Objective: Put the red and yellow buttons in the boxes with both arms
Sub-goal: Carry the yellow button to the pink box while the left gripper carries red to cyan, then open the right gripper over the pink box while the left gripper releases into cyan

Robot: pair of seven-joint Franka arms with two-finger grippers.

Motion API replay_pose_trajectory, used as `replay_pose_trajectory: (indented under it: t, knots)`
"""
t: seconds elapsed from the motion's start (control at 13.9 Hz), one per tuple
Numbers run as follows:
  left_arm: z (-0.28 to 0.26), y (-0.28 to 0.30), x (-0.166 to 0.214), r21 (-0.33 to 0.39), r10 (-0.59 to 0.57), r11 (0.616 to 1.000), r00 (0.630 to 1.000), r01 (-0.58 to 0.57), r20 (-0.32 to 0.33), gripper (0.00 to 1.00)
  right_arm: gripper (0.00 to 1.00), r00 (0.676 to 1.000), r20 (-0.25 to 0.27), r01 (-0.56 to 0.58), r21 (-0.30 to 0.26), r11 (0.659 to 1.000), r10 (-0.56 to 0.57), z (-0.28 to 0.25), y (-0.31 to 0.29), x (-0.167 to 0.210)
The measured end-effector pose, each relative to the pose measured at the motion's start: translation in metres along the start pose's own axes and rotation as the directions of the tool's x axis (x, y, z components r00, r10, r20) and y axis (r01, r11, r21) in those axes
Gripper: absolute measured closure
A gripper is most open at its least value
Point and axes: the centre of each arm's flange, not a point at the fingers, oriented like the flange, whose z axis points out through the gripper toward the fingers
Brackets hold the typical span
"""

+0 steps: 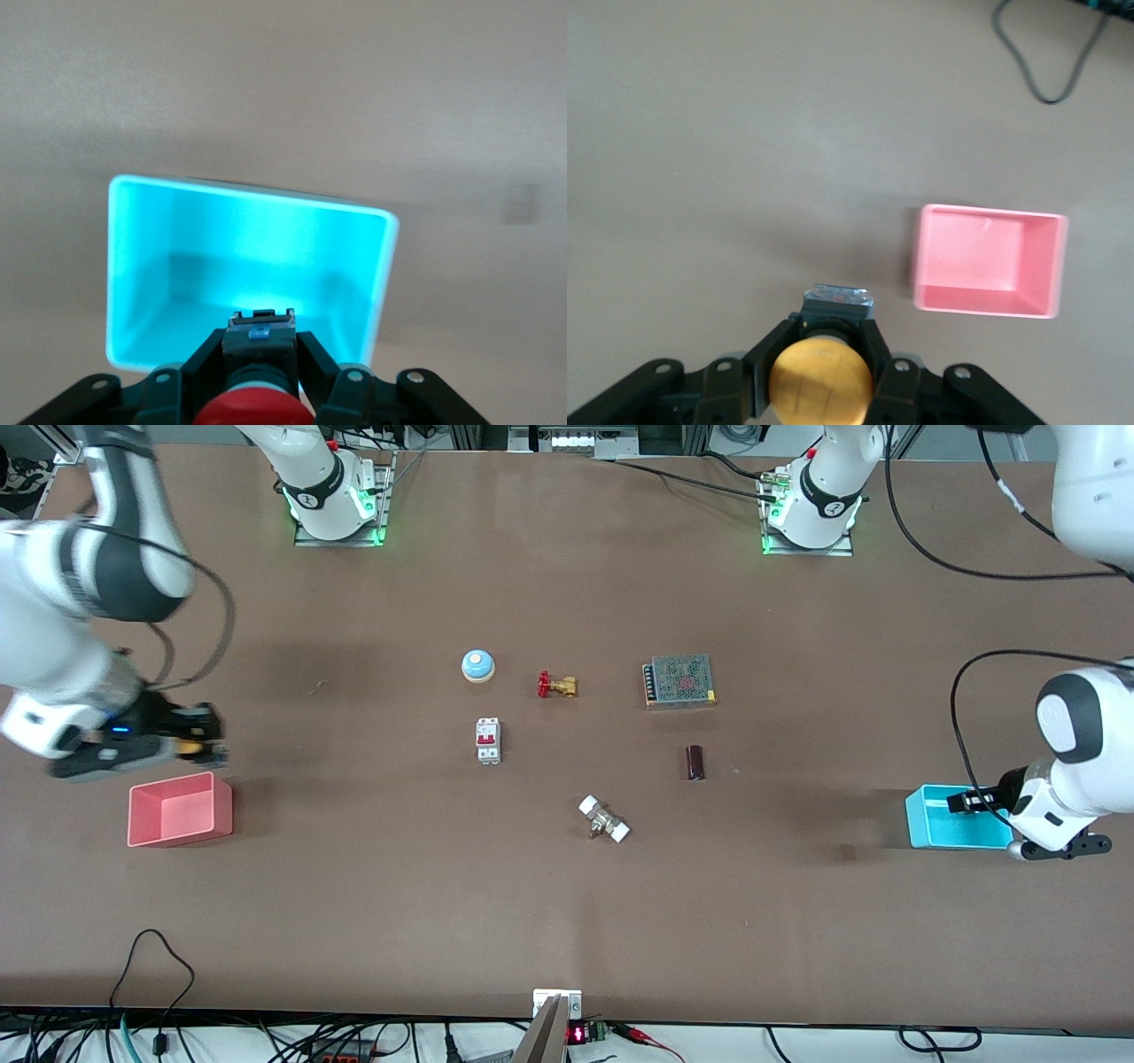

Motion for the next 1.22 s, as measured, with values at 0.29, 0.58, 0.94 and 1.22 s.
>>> replay_pose_trajectory:
  t: [0.29, 0.58, 0.94, 1.22]
  knots:
    - [0.029, -0.009, 0.01, 0.006, 0.032, 0.999, 0.999, -0.032, -0.042, 0.62, 0.63, 1.0, 0.026, 0.004, 0.006, 1.0, -0.004, 0.037, 0.072, -0.017]
    - [0.045, -0.009, 0.009, 0.001, 0.032, 0.999, 0.999, -0.032, -0.021, 0.62, 0.63, 1.0, -0.008, 0.016, 0.027, 1.0, -0.016, 0.084, 0.104, -0.016]
    - [0.059, -0.011, 0.007, -0.002, 0.029, 1.0, 1.0, -0.029, -0.001, 0.55, 0.63, 0.999, -0.036, 0.014, 0.028, 1.0, -0.013, 0.137, 0.121, -0.015]
    - [0.058, -0.011, 0.008, -0.002, 0.031, 1.0, 1.0, -0.031, -0.004, 0.2, 0.63, 0.999, -0.042, -0.023, 0.063, 0.998, 0.026, 0.166, 0.121, -0.016]
